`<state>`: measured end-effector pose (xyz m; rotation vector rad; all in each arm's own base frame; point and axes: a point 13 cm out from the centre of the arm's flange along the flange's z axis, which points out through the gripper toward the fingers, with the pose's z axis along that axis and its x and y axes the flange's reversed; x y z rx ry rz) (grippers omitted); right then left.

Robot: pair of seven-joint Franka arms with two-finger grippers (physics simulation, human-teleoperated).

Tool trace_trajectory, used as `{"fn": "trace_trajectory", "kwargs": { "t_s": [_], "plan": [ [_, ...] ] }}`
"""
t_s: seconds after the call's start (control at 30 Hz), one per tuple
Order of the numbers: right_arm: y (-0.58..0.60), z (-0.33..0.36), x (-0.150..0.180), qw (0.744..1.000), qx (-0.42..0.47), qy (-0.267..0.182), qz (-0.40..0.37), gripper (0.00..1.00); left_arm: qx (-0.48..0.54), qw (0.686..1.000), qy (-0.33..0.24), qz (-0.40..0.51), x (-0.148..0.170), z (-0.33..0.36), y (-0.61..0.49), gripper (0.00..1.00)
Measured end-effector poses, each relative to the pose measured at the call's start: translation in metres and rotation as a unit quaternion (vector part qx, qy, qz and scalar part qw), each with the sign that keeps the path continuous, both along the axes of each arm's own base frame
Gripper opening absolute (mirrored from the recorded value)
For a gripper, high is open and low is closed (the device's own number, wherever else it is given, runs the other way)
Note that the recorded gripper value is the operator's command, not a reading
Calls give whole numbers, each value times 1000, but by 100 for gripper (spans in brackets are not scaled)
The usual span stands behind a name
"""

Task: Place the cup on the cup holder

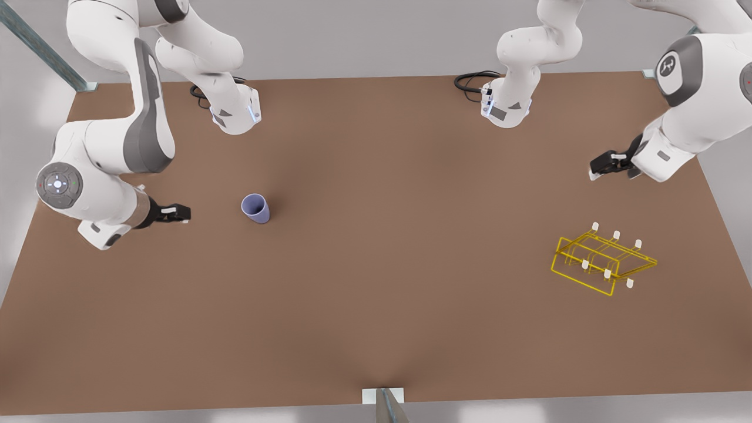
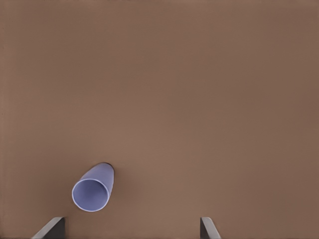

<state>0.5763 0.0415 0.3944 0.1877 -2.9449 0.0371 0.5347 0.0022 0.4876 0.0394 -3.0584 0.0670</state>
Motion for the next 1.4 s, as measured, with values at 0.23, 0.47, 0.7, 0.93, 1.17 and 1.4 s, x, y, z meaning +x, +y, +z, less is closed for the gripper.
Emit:
{"fn": "trace_trajectory", "kwargs": {
  "t_s": [0.23,0.47,0.7,0.93,1.17,1.4],
  "plan": [
    [61,10,-26,999,35,5,26,100,-3,999,-44,10,26,4,9,100],
    [282,-75,-177,984,62,43,161,100,-4,999,-52,14,33,2,14,100],
    [177,-166,-99,999,7,-2,35,100,-4,998,-48,42,39,-6,-1,100],
    [157,-190,-88,1000,-5,-23,9,100,-3,997,-46,68,40,-8,-45,100],
    [166,-201,-108,1000,-5,-17,10,100,0,978,-30,207,52,-29,-42,100],
    [139,-213,-126,1000,-18,9,-1,100,4,938,-23,347,62,-41,-30,100]
  ]
}}
